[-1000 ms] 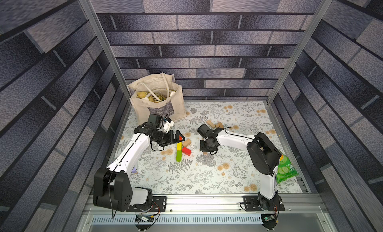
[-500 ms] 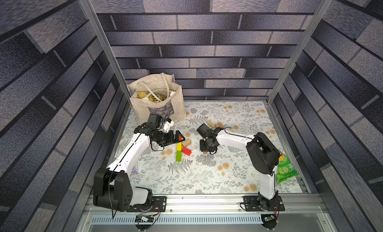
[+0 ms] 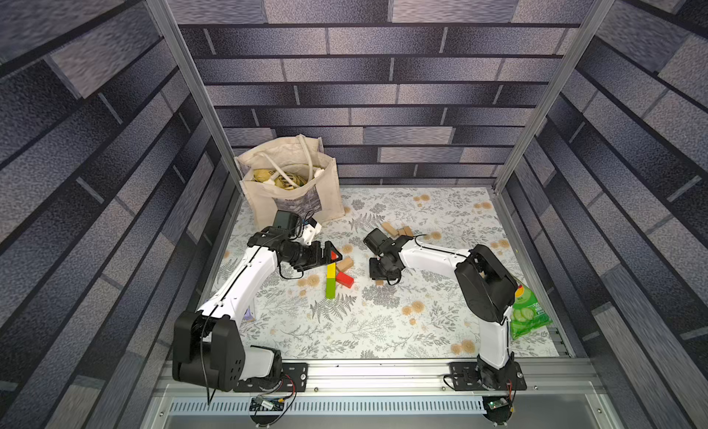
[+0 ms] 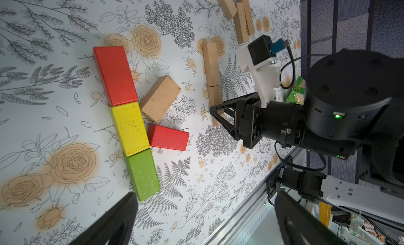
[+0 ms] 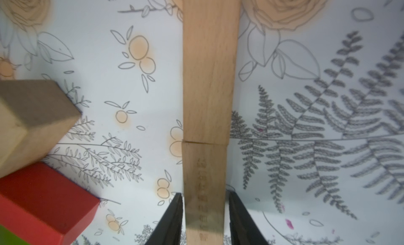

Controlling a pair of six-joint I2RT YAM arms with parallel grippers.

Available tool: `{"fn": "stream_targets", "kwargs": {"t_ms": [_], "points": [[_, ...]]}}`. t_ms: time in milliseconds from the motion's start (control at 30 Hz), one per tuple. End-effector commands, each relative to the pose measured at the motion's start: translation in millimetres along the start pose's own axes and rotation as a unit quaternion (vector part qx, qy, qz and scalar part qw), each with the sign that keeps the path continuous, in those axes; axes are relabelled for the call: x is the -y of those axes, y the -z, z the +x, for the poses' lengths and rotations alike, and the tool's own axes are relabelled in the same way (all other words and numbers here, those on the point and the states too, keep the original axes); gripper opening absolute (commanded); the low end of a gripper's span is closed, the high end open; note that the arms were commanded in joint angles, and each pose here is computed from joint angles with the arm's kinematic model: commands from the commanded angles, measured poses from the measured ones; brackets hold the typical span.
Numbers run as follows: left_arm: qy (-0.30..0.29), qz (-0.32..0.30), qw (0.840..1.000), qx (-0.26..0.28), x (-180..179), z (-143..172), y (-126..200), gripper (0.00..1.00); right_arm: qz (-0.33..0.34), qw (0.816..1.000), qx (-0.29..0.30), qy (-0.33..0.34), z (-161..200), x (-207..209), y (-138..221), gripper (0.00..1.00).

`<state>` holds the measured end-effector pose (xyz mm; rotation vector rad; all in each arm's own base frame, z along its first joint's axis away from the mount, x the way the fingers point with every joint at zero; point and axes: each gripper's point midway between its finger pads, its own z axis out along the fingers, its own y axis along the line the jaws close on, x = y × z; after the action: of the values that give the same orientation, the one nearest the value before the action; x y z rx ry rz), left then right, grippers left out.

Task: Assemble the letter k with building blocks
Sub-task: Assemble the building block at the center of the board.

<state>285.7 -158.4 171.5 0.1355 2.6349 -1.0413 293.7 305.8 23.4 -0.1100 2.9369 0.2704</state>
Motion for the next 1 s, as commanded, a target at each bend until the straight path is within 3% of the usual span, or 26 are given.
{"fn": "stream_targets", "kwargs": {"t_ms": [0,533,967], "points": [[0.004,0.009,1.000,-0.003,0.8,1.4,-1.7,1.00,0.017,1.000,-0.003,0.009,1.6,2.5,-3.9,0.38],[0.004,0.010,1.000,-0.004,1.2,1.5,-2.7,1.00,0.012,1.000,-0.001,0.014,-1.1,-0.6,-4.2,0.38],[0.001,0.012,1.000,-0.007,2.5,2.4,-3.7,1.00,0.028,0.999,0.009,0.017,-4.0,5.2,-1.3,0.46]]}}
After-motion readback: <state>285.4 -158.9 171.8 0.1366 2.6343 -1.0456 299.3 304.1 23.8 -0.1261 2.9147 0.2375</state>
